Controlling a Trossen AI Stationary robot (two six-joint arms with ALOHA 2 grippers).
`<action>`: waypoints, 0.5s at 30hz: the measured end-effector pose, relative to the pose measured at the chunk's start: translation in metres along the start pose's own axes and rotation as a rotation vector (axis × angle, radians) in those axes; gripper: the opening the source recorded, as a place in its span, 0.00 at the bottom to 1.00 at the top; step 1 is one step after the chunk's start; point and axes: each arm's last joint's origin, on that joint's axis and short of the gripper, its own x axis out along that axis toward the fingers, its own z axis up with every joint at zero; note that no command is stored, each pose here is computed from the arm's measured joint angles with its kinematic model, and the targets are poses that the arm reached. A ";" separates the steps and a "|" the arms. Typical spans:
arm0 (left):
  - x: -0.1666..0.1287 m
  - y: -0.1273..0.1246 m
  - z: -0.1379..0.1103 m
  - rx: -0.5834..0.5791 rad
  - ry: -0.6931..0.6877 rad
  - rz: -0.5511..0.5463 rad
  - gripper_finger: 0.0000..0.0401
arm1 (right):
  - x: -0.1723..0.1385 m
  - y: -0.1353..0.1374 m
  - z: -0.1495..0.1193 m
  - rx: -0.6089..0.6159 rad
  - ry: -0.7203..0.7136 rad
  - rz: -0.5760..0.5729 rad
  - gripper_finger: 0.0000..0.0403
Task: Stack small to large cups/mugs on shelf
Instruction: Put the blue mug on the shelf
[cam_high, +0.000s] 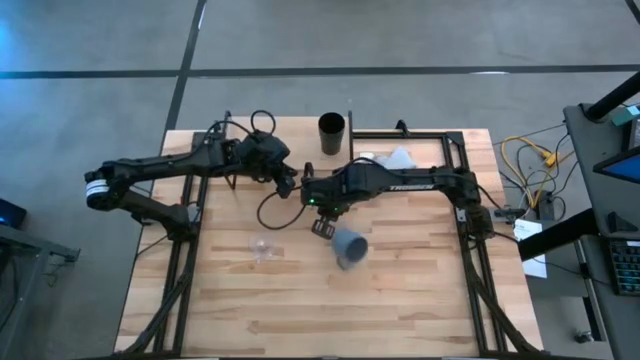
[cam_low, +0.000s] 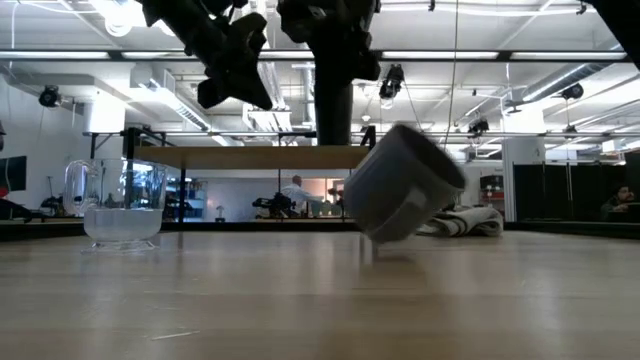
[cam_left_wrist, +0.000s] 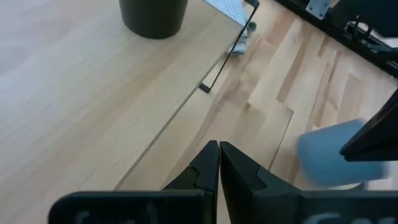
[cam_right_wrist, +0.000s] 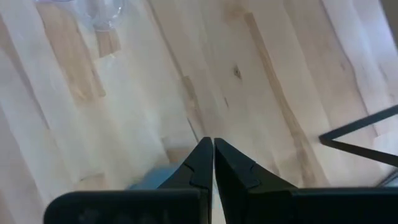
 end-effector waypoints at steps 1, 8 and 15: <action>0.001 0.000 -0.002 0.002 0.006 0.000 0.00 | 0.000 0.000 0.000 -0.003 -0.004 -0.009 0.02; 0.002 -0.004 -0.008 0.013 0.022 -0.011 0.00 | -0.011 -0.002 -0.007 0.045 0.023 -0.034 0.02; 0.001 -0.017 -0.009 0.041 0.003 -0.073 0.00 | -0.020 0.010 -0.025 0.087 0.149 -0.008 0.02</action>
